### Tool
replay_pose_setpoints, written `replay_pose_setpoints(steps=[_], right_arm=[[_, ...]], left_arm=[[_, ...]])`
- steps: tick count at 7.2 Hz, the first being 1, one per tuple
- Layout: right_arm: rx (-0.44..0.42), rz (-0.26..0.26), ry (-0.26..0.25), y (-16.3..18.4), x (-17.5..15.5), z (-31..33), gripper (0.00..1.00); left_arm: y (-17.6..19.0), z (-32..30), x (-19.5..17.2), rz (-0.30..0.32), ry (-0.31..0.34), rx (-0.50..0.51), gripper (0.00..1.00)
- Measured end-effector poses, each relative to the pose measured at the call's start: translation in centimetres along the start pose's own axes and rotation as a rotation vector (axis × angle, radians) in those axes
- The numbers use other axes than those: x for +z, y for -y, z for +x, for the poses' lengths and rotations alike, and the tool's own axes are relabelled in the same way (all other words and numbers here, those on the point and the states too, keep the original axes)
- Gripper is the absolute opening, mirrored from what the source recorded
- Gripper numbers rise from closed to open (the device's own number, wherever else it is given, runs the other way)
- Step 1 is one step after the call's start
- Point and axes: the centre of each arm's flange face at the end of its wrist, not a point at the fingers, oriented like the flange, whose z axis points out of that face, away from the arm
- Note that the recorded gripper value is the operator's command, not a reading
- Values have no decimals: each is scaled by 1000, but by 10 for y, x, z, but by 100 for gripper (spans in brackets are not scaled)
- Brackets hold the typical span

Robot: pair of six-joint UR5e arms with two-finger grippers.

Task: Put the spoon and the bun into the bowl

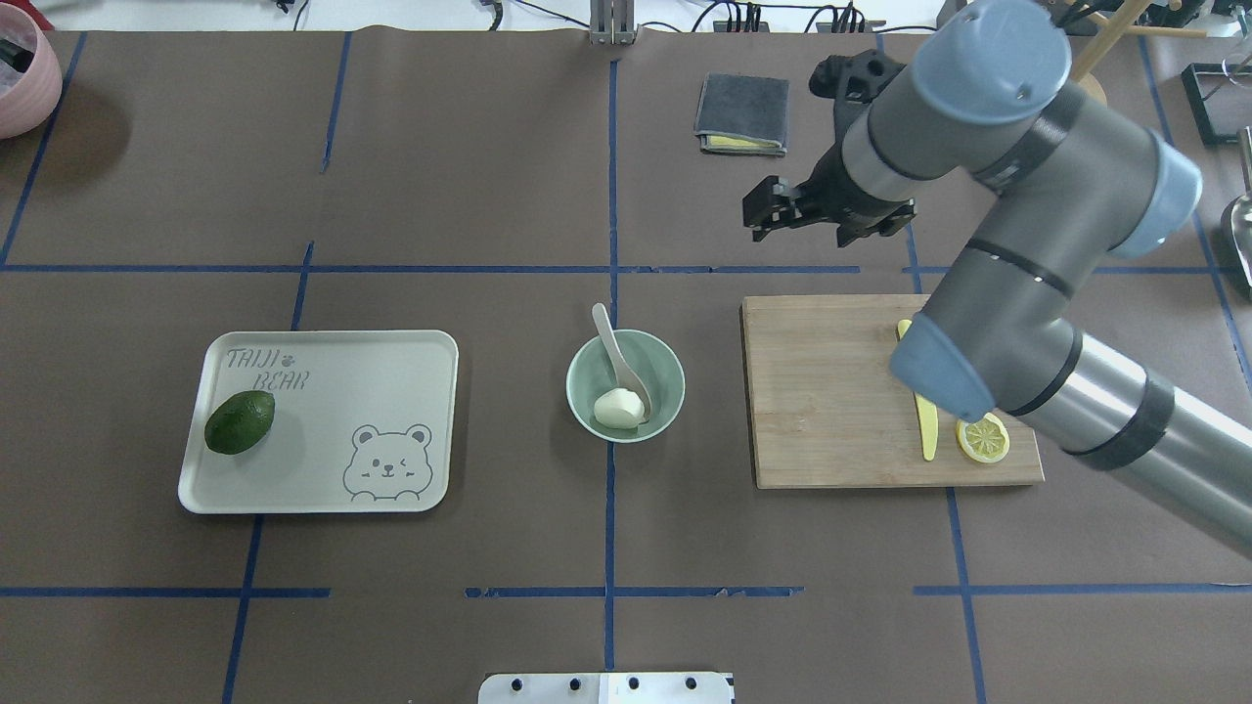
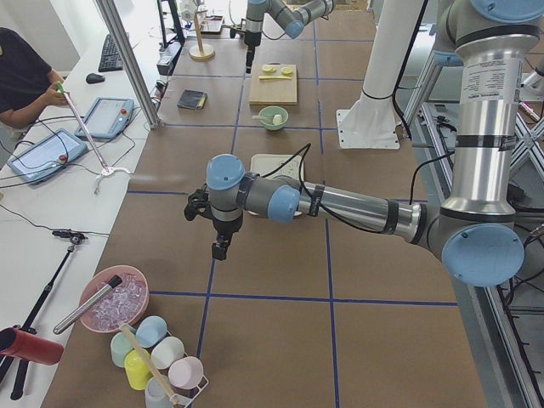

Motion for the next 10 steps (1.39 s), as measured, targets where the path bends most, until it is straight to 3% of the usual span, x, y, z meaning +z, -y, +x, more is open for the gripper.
replay_pose_setpoints(steps=[2, 4, 7, 10], right_arm=[[-57, -33, 9, 34, -42, 114, 100], [-115, -33, -14, 43, -78, 237, 100], [-195, -56, -63, 16, -99, 404, 100], [-195, -74, -85, -30, -112, 511, 100]], left_arm=[[-20, -14, 7, -20, -36, -33, 100], [-22, -15, 7, -21, -35, -35, 100], [-26, -17, 8, -22, -34, -36, 100], [-38, -23, 14, -37, -34, -41, 100]])
